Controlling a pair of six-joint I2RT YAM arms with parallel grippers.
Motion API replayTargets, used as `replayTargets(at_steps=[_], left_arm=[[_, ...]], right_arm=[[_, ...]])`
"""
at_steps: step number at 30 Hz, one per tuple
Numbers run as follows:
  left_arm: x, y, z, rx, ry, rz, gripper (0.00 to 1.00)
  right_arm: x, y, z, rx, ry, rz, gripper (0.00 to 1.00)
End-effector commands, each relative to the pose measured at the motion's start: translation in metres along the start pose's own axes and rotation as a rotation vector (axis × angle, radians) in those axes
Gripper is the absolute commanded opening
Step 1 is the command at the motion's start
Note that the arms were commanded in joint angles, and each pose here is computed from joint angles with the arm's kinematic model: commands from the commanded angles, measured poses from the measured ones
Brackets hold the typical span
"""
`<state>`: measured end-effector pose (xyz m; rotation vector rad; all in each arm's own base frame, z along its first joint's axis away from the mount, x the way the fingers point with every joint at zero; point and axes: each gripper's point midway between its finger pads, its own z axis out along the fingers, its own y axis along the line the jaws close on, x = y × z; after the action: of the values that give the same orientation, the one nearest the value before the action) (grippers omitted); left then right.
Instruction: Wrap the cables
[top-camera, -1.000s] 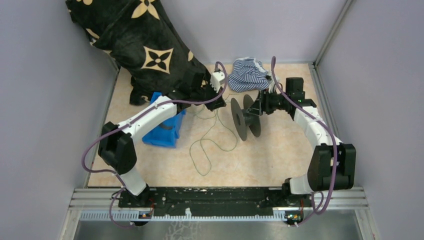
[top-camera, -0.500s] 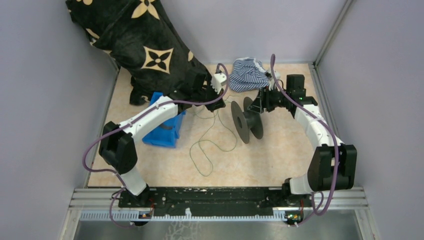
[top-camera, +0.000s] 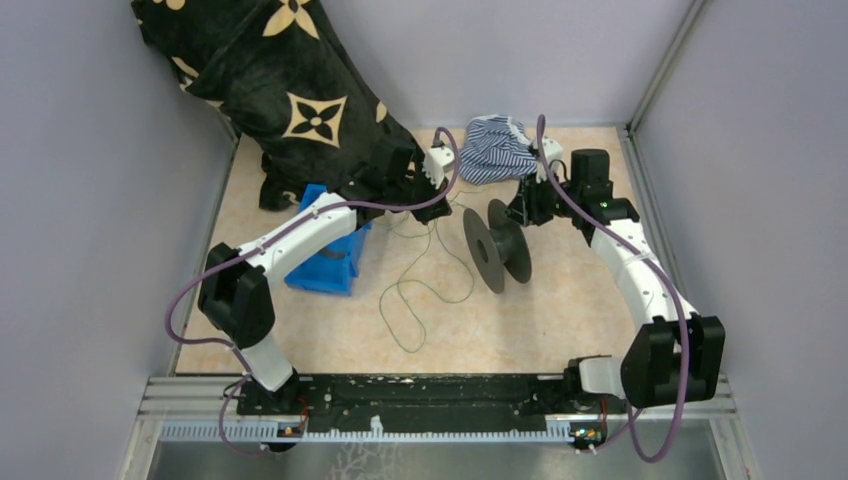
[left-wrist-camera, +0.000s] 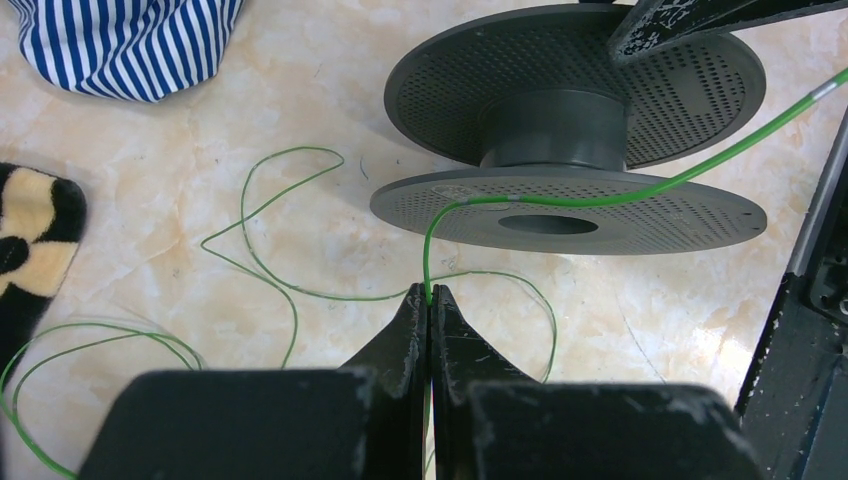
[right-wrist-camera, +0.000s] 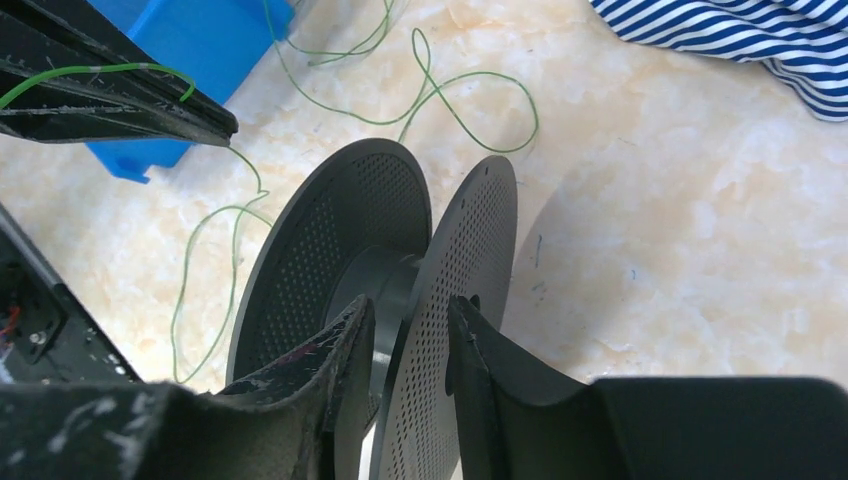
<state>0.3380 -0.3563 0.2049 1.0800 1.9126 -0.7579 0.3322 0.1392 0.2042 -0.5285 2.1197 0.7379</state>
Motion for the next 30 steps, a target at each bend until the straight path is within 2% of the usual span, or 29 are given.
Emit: replayTargets(at_steps=[1,11,14,21,30], left_arm=[[-0.011,0.000,-0.002,-0.005,-0.018,0.026,0.00],[-0.012,0.000,-0.004,-0.015,-0.023,0.032,0.00],[-0.011,0.002,-0.005,-0.028,-0.024,0.035,0.00],[-0.014,0.008,-0.013,-0.067,-0.035,0.063,0.00],[-0.014,0.020,-0.028,-0.119,-0.054,0.079,0.00]], right_arm=[[-0.012,-0.001,-0.009,0.088,-0.031,-0.084,0.32],[0.003,-0.005,-0.007,0.167,0.015,-0.123,0.22],[-0.004,-0.008,-0.009,0.191,0.002,-0.135,0.15],[-0.042,-0.018,-0.017,0.269,-0.092,-0.191,0.00],[-0.098,-0.049,-0.015,0.413,-0.167,-0.312,0.00]])
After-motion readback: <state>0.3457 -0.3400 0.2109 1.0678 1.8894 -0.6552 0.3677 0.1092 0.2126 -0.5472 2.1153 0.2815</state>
